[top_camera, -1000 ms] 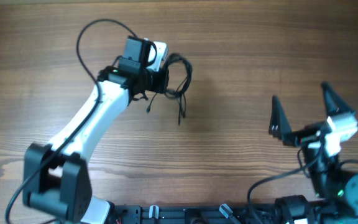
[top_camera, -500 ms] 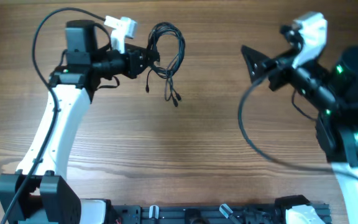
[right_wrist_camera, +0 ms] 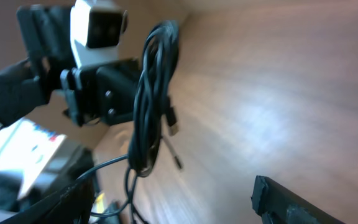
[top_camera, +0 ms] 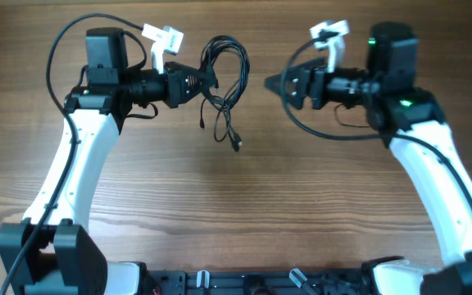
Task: Untangle cables
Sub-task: 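Bring the right gripper to the lifted bundle and grasp a cable loop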
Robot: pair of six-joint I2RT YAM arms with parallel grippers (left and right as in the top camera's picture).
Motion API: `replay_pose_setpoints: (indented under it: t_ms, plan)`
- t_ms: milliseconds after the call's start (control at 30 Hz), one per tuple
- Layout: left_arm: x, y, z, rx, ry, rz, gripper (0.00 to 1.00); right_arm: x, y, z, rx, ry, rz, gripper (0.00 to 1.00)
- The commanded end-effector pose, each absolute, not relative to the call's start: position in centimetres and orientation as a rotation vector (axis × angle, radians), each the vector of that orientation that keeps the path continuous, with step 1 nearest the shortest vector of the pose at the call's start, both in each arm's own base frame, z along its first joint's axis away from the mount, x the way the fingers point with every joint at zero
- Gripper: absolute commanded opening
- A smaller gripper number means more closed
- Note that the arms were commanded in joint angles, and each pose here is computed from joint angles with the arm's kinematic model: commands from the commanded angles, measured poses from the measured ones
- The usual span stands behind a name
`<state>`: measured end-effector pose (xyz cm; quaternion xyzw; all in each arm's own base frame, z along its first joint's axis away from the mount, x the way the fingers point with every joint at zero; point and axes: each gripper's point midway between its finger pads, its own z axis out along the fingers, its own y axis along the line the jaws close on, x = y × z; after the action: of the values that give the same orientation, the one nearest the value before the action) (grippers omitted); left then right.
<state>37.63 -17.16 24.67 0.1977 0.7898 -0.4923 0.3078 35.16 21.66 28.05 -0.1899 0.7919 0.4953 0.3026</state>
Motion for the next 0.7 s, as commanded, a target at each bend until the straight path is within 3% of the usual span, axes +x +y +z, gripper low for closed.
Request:
replay_pose_setpoints:
  t_ms: [0,200,433,667]
  plan:
    - [37.2,-18.4,24.6,0.566,2.081,-1.378,0.04,34.1,23.5,29.3,-0.574,2.055,1.442,0.82]
    - [36.3,-19.8,24.6,0.609,2.080,-1.419,0.04,34.7,24.5,30.8,-0.532,2.018,1.470,0.71]
    - [35.1,-21.0,26.3,0.707,1.970,-1.526,0.04,35.9,24.0,30.3,-0.395,2.075,1.435,0.41]
    - [35.2,-21.0,26.4,0.712,1.964,-1.522,0.04,36.1,24.0,30.2,-0.385,2.078,1.423,0.37]
